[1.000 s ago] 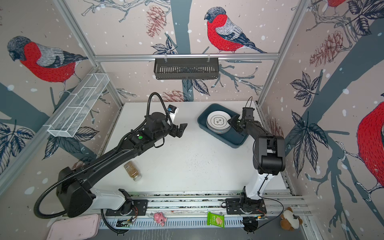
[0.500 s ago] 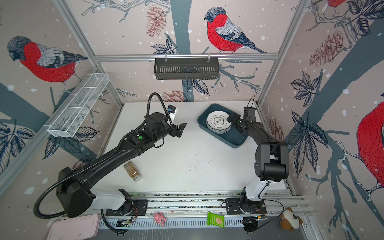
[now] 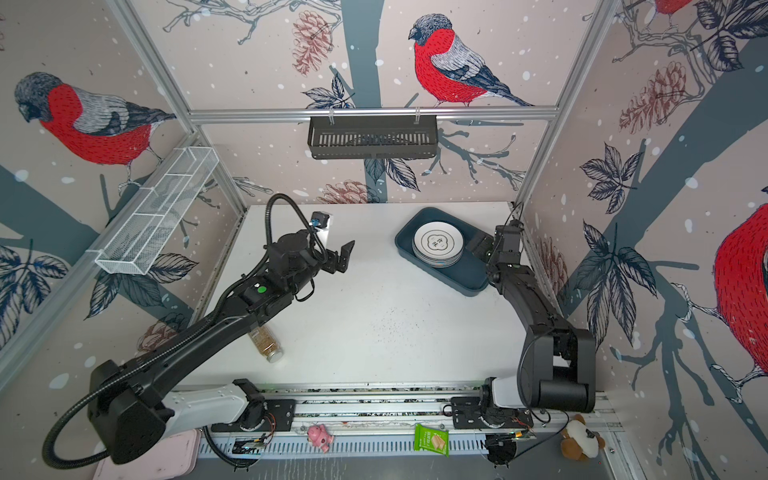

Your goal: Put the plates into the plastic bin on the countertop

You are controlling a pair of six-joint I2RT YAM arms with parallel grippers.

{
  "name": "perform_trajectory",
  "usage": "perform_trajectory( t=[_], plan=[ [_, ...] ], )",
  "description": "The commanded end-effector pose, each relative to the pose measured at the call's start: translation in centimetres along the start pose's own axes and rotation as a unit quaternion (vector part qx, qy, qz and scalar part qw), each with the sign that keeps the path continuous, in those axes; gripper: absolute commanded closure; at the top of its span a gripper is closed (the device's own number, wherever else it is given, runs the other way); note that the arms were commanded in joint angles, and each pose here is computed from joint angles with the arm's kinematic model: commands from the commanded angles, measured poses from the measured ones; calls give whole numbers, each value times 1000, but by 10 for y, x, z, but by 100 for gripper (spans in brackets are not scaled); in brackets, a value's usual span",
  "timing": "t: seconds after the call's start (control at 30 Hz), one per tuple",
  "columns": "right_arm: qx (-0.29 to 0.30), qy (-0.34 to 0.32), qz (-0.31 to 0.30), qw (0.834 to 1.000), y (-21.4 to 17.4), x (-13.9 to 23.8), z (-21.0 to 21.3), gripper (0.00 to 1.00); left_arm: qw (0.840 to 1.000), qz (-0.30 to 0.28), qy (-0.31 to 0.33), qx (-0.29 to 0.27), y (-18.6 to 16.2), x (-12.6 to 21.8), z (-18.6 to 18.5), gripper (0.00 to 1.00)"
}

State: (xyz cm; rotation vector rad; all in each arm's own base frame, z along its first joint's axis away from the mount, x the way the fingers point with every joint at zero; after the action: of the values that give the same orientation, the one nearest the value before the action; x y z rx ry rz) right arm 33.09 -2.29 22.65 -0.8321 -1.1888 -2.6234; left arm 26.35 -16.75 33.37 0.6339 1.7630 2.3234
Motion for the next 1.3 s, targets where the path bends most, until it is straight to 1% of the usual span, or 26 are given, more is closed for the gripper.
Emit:
perform_trajectory(
  t=[0.0, 0.13, 0.23, 0.3, 0.33, 0.4, 0.5, 0.57, 0.63, 0.73, 0.8, 0.87, 0.93, 1.07, 1.13, 1.2, 1.27],
  plan=[
    [0, -59, -117, 991, 10, 17, -14, 1, 996, -64, 44, 39, 14, 7, 26, 4],
    [-13, -99, -188, 977, 1, 34, -36, 0, 993, -72, 77, 48, 10, 9, 54, 4],
    [-8, -124, -218, 968, -7, 39, -44, 1, 993, -65, 89, 32, 10, 8, 69, 3],
    [-2, -141, -238, 961, -9, 43, -45, 1, 993, -56, 100, 36, 10, 8, 80, 4],
    [1, -148, -246, 958, -11, 44, -44, 1, 992, -63, 107, 38, 20, 11, 87, 4],
    [9, -150, -263, 953, -15, 45, -44, 0, 990, -67, 119, 37, 23, 15, 94, 3],
    [33, -125, -267, 955, -27, 43, -42, 1, 986, -73, 146, 32, 20, 22, 97, 3],
    [41, -115, -273, 954, -35, 42, -43, 1, 981, -75, 172, 38, 7, 26, 97, 4],
    [51, -107, -283, 952, -41, 42, -43, 1, 974, -94, 205, 40, -10, 34, 96, 4],
    [70, -89, -310, 944, -47, 46, -43, 0, 955, -127, 263, 50, -41, 49, 96, 4],
    [77, -83, -324, 939, -53, 47, -47, 1, 947, -142, 284, 39, -68, 57, 94, 4],
    [84, -77, -328, 938, -57, 46, -49, 1, 942, -151, 298, 36, -90, 64, 93, 4],
    [97, -70, -332, 936, -59, 46, -46, 1, 937, -150, 312, 37, -109, 69, 92, 4],
    [117, -54, -325, 937, -62, 46, -40, 0, 929, -125, 347, 32, -144, 76, 94, 4],
    [127, -39, -320, 938, -63, 46, -40, 1, 928, -112, 352, 48, -157, 76, 98, 4],
    [138, -27, -316, 938, -63, 44, -38, 1, 928, -113, 349, 61, -171, 76, 99, 4],
    [150, -28, -318, 936, -62, 43, -36, 1, 923, -114, 361, 66, -183, 77, 99, 4]
  ],
)
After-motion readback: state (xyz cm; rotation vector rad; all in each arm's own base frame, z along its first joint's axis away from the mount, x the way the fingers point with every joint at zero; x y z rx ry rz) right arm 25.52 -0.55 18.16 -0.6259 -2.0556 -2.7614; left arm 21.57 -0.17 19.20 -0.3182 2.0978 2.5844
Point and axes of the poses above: each gripper's point midway between its finger pads, its own x axis back along the fingers, its own z axis along the line the jaws close on, y = z × x, the point moved 10 cm from there along x, back along the fingers, and after that the axes turned 11 degrees about -x, right-handed, at the moved point
